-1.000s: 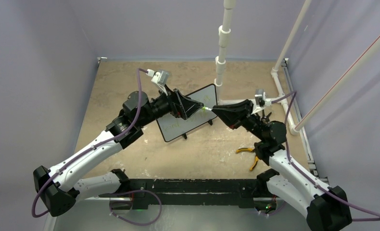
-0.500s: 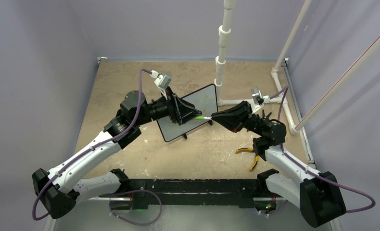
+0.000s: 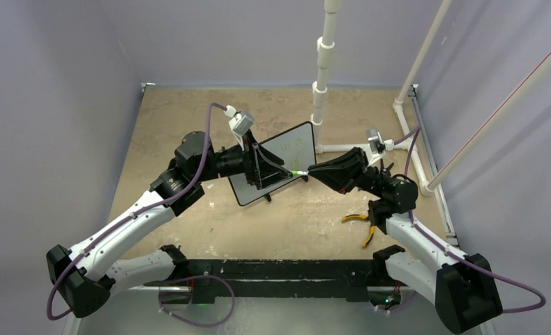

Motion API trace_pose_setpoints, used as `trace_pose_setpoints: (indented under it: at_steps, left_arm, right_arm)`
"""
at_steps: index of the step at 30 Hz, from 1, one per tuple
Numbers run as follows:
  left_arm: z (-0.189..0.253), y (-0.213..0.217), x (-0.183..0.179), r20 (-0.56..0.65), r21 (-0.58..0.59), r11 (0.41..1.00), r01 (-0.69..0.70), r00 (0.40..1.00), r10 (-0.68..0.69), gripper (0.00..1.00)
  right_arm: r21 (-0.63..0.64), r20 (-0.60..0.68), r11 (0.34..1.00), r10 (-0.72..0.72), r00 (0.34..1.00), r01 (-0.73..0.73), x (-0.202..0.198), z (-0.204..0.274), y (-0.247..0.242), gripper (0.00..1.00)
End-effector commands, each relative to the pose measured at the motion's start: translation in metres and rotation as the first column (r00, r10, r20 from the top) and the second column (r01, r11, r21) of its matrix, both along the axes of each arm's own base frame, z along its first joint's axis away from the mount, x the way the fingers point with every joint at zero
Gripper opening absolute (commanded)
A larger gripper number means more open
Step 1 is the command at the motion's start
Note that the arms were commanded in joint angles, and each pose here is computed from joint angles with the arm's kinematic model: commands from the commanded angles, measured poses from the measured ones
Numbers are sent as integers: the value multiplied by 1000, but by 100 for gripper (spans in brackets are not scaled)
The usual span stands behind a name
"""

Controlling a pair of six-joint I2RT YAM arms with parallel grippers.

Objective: Write a sentence on the whiteboard
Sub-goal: Close the whiteboard marker at the center of the board.

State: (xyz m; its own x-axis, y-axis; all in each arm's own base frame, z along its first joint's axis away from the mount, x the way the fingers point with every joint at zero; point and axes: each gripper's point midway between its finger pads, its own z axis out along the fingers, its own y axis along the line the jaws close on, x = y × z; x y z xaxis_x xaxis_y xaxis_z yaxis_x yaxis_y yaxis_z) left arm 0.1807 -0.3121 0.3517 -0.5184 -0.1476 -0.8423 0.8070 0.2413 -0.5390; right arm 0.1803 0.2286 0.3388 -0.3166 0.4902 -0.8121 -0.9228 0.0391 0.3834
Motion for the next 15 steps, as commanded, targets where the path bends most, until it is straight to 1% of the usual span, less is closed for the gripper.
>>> trace_pose_setpoints:
  at_steps: [1, 3, 5, 6, 10, 13, 15]
  left_arm:
    - [-2, 1, -5, 29, -1, 999, 32, 999, -32, 64]
    - [-1, 0, -5, 26, -6, 999, 37, 999, -37, 63]
    - [-1, -1, -6, 26, -9, 999, 47, 999, -47, 55]
    - [-2, -2, -6, 25, -8, 999, 50, 998, -50, 54]
    - [-7, -3, -9, 17, -1, 997, 71, 997, -71, 52]
    - [-7, -4, -10, 13, -7, 997, 81, 997, -81, 45]
    - [-8, -4, -10, 11, -5, 997, 82, 997, -82, 43]
  right_arm:
    - [22, 73, 1000, 12, 997, -14, -8, 21, -3, 0]
    - [21, 71, 1000, 13, 997, -14, -8, 21, -3, 0]
    - [21, 72, 1000, 12, 997, -14, -8, 21, -3, 0]
    - [22, 71, 1000, 12, 997, -14, -8, 21, -3, 0]
    - [25, 75, 1000, 11, 997, -13, -9, 23, -3, 0]
    - [24, 75, 1000, 11, 997, -12, -9, 24, -3, 0]
    - [24, 75, 1000, 9, 997, -10, -8, 24, -3, 0]
